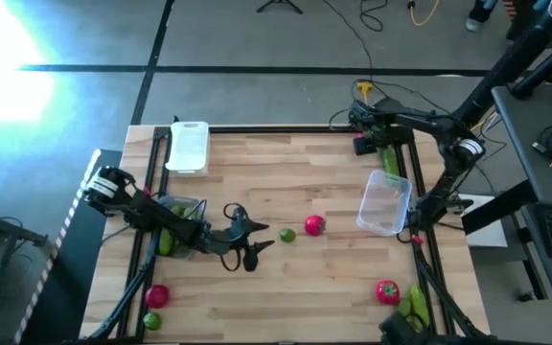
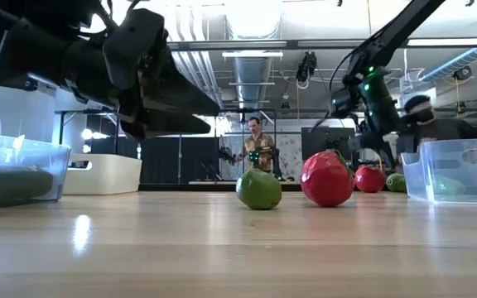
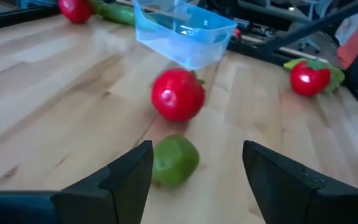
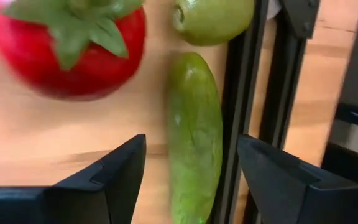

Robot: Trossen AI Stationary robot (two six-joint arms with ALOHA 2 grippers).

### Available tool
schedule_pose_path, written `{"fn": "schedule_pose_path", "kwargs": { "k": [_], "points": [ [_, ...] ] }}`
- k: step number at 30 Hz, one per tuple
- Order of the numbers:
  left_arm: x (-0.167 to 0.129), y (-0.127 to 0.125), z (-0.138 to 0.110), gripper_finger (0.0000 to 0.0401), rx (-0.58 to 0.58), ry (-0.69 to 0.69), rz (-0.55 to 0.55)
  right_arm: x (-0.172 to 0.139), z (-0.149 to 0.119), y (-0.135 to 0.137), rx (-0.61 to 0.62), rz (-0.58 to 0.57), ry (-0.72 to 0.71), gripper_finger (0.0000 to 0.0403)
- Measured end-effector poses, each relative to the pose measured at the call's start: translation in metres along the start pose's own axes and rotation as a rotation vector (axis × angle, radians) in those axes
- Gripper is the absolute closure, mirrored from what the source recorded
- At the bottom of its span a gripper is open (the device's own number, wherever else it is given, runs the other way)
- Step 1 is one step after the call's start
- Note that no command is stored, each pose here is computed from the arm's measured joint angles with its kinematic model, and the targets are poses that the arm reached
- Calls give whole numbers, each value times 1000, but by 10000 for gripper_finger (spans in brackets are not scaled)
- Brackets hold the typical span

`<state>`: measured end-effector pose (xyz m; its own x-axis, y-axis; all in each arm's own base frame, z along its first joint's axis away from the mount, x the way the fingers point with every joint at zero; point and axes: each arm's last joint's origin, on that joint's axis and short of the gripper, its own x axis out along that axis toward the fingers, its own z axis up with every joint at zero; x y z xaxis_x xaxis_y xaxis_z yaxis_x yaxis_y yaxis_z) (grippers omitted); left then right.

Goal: Sort produce into baskets
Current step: Put the cucumber into the black bin

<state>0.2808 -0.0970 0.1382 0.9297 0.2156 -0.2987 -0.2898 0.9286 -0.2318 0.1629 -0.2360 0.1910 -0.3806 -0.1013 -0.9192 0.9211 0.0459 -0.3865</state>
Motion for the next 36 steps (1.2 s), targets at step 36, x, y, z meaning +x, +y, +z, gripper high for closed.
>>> {"fn": "schedule_pose_path", "kwargs": {
  "k": [36],
  "points": [
    [-26, -20, 4, 169, 71, -32, -67, 29, -23, 47, -161, 105, 74, 221]
  ]
}}
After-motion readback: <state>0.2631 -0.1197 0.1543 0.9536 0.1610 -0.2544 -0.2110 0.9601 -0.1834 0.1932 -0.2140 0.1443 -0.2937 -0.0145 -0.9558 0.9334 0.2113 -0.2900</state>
